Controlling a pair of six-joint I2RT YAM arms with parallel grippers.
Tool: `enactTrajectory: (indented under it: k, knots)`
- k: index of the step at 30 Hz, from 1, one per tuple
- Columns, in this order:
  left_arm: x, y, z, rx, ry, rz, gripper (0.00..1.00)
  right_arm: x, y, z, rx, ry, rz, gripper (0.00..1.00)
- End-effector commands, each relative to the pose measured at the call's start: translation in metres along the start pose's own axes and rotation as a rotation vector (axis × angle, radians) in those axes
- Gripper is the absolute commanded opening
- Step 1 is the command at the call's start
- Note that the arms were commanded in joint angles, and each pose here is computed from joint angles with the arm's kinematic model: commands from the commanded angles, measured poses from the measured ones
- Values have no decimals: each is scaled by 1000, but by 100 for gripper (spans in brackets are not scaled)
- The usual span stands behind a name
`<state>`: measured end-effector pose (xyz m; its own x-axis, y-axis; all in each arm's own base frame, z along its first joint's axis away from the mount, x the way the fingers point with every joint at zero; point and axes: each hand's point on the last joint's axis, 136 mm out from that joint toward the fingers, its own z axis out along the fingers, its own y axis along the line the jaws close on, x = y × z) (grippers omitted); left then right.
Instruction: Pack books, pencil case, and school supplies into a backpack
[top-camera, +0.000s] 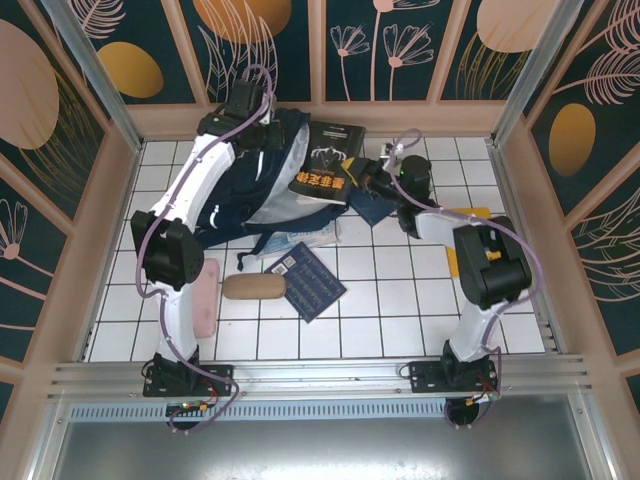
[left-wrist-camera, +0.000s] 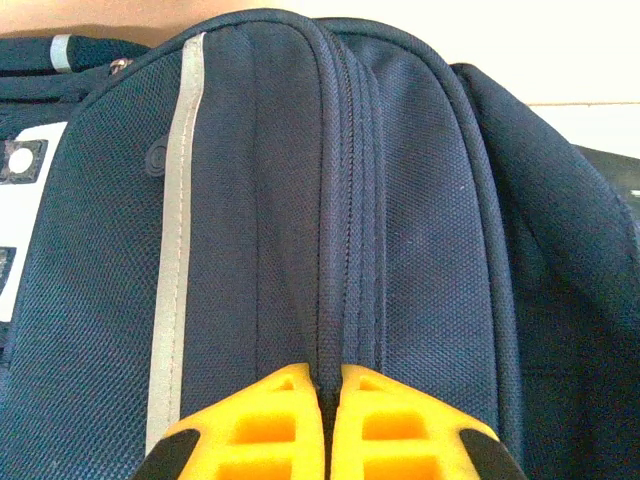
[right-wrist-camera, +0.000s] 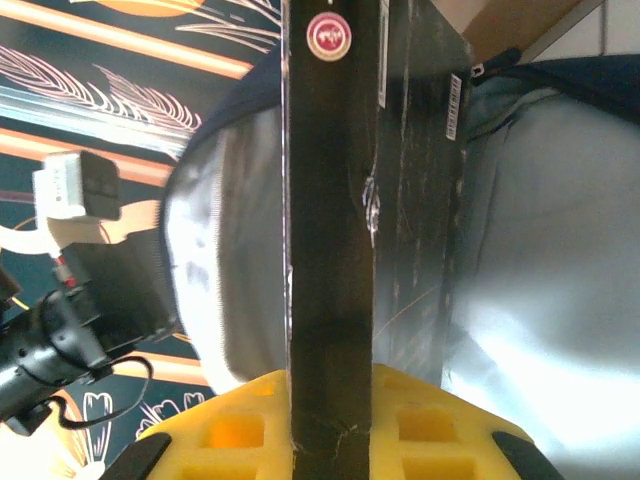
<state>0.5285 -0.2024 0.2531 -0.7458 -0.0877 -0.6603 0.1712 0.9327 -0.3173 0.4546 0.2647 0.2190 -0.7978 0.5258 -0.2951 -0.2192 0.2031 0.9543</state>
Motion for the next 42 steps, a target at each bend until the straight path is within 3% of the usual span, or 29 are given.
enactTrajectory:
  k: [1,10,18,24,35,42]
  knots:
    - [-66,-42,-66,208,-234,0,0,-7,42,28,-160,-21,-66,0]
    - [-73,-46,-80,266,-243,-21,0,13,11,91,-95,58,-61,0]
    - [-73,-26,-84,229,-248,-47,0,8,-35,58,30,35,-30,0]
    - [-73,-27,-76,263,-231,-84,0,6,-18,56,12,44,-83,0]
    - [-60,-31,-67,305,-187,-75,0,7,63,107,-267,89,-54,0]
    - [-67,-43,-76,366,-201,-92,0,20,38,148,-268,134,21,0]
